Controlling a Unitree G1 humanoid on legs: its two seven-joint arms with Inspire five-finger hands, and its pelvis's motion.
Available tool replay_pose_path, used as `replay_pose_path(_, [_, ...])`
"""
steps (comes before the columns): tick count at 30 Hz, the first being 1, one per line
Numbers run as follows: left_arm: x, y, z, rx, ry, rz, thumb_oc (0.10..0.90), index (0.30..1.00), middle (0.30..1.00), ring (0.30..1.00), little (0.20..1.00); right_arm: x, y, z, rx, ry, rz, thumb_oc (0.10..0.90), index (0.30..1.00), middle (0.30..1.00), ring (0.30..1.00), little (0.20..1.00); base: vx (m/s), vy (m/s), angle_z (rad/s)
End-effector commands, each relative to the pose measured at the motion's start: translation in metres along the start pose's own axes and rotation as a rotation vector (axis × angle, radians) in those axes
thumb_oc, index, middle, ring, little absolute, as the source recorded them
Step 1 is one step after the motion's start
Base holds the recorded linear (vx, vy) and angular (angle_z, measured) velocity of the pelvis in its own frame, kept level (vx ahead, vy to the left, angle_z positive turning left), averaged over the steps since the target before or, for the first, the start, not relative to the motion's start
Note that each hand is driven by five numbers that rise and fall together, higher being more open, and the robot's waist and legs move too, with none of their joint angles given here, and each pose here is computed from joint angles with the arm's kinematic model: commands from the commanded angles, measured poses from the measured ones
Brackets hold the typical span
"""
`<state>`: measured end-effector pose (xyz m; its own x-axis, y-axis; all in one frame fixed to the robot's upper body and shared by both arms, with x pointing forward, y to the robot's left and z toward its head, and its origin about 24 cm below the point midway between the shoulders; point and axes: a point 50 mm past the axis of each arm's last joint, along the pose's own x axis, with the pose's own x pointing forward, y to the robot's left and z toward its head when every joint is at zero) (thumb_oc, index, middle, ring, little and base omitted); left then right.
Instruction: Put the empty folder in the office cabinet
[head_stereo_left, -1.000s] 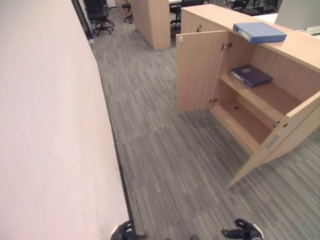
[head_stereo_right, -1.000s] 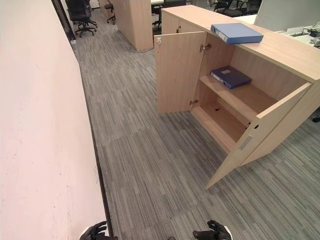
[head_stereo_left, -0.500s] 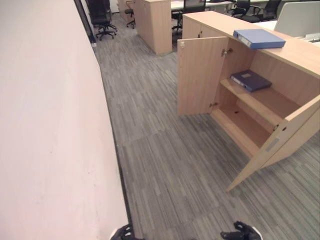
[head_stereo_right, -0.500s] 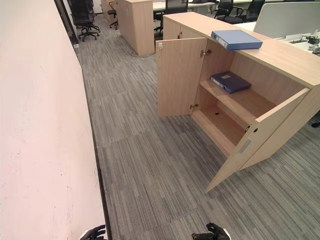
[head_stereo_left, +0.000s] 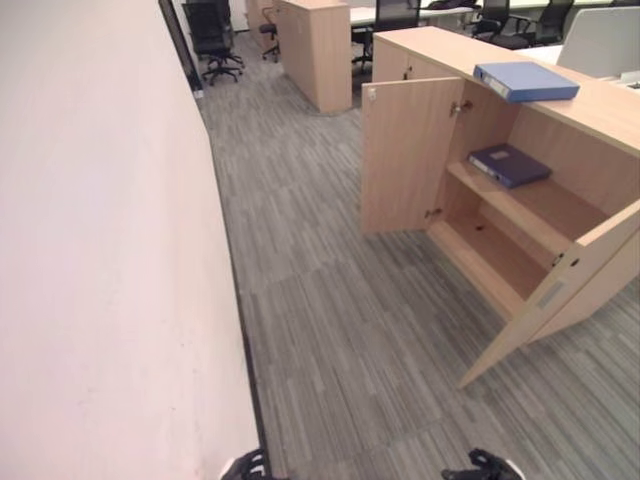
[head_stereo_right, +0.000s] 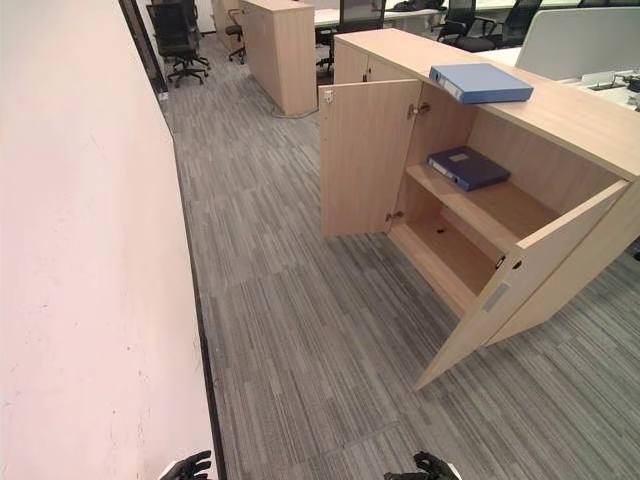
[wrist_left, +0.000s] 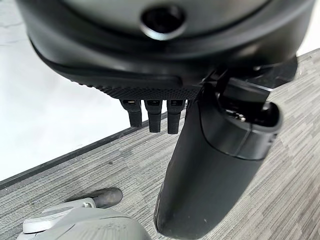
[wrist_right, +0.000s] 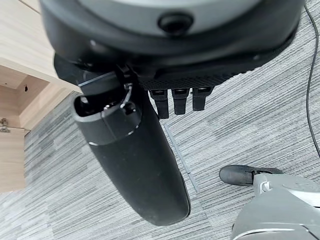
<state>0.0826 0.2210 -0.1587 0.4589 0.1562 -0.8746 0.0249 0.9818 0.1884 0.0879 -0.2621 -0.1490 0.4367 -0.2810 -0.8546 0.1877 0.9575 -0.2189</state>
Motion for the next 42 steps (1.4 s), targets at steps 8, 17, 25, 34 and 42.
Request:
replay_pose_path(8, [0.008, 0.027, 0.042, -0.024, -0.133, 0.056, 0.8, 0.9, 0.9, 0.9, 0.9, 0.006, -0.017, 0.031, 0.02, -0.087, -0.055, 0.8, 0.9, 0.9, 0.9, 0.9, 0.0, -0.103, 0.02])
replay_pose_path(17, [0.009, 0.022, 0.054, -0.023, -0.172, 0.045, 0.8, 0.9, 0.9, 0.9, 0.9, 0.006, -0.027, 0.039, 0.067, -0.106, -0.103, 0.8, 0.9, 0.9, 0.9, 0.9, 0.12, -0.04, 0.1])
replay_pose_path(25, [0.007, 0.025, 0.035, -0.033, -0.107, 0.076, 0.8, 0.9, 0.9, 0.9, 0.9, 0.008, -0.015, 0.035, 0.055, -0.076, -0.092, 0.8, 0.9, 0.9, 0.9, 0.9, 0.4, 0.112, -0.29])
replay_pose_path(34, [0.004, 0.037, 0.018, 0.018, -0.041, 0.112, 0.8, 0.9, 0.9, 0.9, 0.9, 0.008, -0.003, 0.023, 0.08, -0.035, -0.067, 0.8, 0.9, 0.9, 0.9, 0.9, 0.33, 0.272, -0.44])
replay_pose_path(42, [0.007, 0.054, 0.053, 0.04, -0.154, 0.149, 0.8, 0.9, 0.9, 0.9, 0.9, 0.011, 0.011, 0.042, 0.121, -0.09, -0.032, 0.8, 0.9, 0.9, 0.9, 0.9, 0.24, 0.295, 0.06])
